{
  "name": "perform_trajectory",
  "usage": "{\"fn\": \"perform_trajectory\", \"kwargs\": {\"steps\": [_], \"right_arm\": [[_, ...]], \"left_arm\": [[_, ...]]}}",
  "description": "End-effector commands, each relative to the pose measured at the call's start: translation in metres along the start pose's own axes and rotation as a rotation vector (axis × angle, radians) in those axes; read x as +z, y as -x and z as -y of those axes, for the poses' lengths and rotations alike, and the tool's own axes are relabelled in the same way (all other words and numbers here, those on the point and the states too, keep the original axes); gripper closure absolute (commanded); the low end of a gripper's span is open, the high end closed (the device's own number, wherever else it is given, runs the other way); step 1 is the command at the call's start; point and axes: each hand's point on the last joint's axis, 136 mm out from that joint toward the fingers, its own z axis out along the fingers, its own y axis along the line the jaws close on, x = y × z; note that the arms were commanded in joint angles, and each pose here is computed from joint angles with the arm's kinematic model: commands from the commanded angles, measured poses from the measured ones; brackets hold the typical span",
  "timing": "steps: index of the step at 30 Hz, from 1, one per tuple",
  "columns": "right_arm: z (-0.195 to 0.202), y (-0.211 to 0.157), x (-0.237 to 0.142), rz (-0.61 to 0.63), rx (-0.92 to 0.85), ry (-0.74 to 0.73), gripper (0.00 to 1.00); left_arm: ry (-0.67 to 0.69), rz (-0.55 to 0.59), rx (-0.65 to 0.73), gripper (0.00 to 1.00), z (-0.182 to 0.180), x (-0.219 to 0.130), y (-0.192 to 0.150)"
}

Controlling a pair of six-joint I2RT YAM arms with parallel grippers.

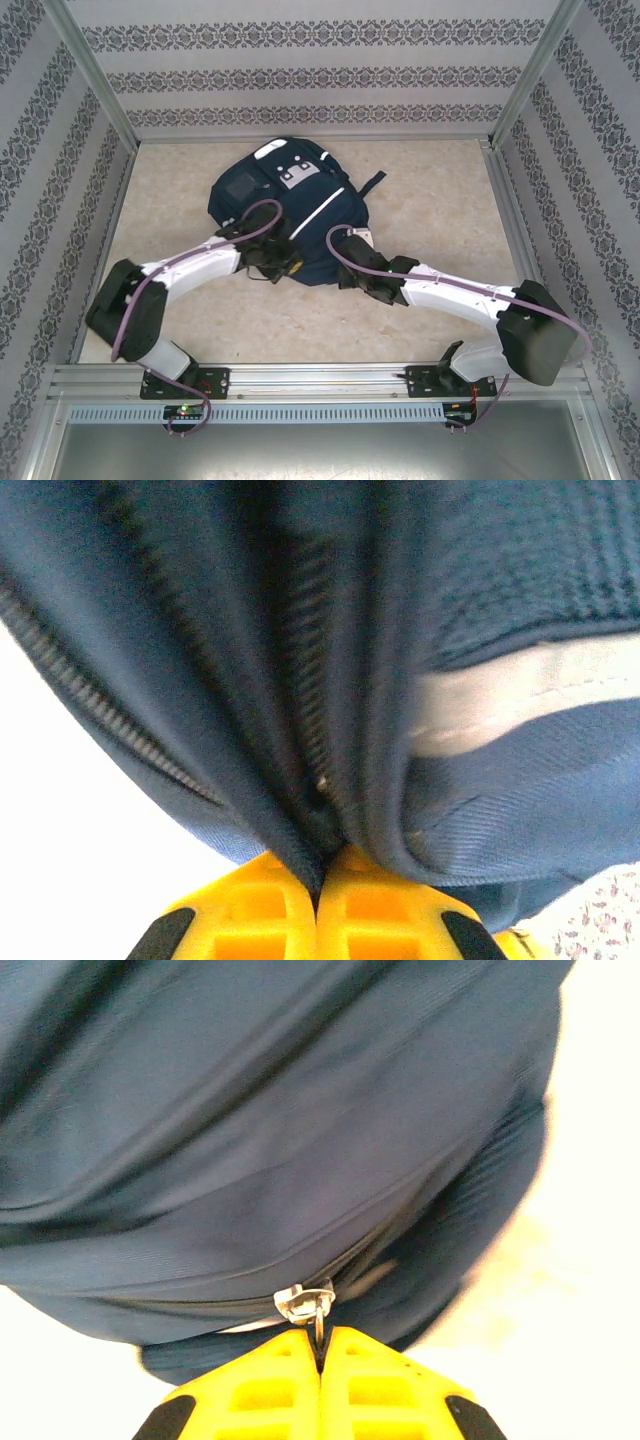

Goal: Pack books, pencil case, and school supplies into a backpack

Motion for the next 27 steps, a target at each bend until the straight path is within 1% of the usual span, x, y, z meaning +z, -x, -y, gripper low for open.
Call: {"fn": "perform_trajectory", "kwargs": {"steps": [1,5,8,10,11,12,13,15,17,18,23,27], "right_arm": [[0.032,-0.002,-0.004,-0.003,0.000,-0.092,1.00],[0.015,0.000,-0.005,-0.005,-0.005,-0.032,1.00],[-0.010,-0.001,0.000,-0.019,-0.028,0.029,1.00],[-0.031,-0.003,0.004,-0.038,-0.050,0.068,1.00],[-0.040,-0.003,0.005,-0.043,-0.060,0.086,1.00],[-0.050,-0.003,0.007,-0.050,-0.065,0.106,1.00],[-0.057,-0.004,0.009,-0.056,-0.067,0.121,1.00],[-0.076,-0.005,0.010,-0.061,-0.080,0.162,1.00],[-0.087,-0.004,0.011,-0.064,-0.096,0.172,1.00],[-0.091,-0.004,0.011,-0.064,-0.103,0.179,1.00],[-0.102,-0.004,0.015,-0.069,-0.115,0.208,1.00],[-0.109,-0.003,0.017,-0.071,-0.122,0.228,1.00]], "left_arm": [[0.218,0.170,-0.073,1.00,-0.084,-0.030,0.050],[0.225,0.199,-0.089,1.00,-0.112,-0.058,0.096],[0.243,0.194,-0.043,1.00,-0.110,-0.071,0.129],[0.244,0.192,0.007,1.00,-0.102,-0.075,0.149],[0.241,0.188,0.018,0.97,-0.100,-0.076,0.156],[0.236,0.177,0.018,0.90,-0.097,-0.077,0.161],[0.227,0.162,0.012,0.79,-0.095,-0.078,0.162],[0.193,0.134,0.000,0.62,-0.088,-0.079,0.157],[0.111,0.082,-0.039,0.53,-0.076,-0.078,0.140],[0.076,0.070,-0.049,0.50,-0.069,-0.080,0.130],[0.010,0.060,-0.087,0.47,-0.054,-0.088,0.079],[-0.057,0.055,-0.125,0.44,-0.039,-0.080,0.037]]}}
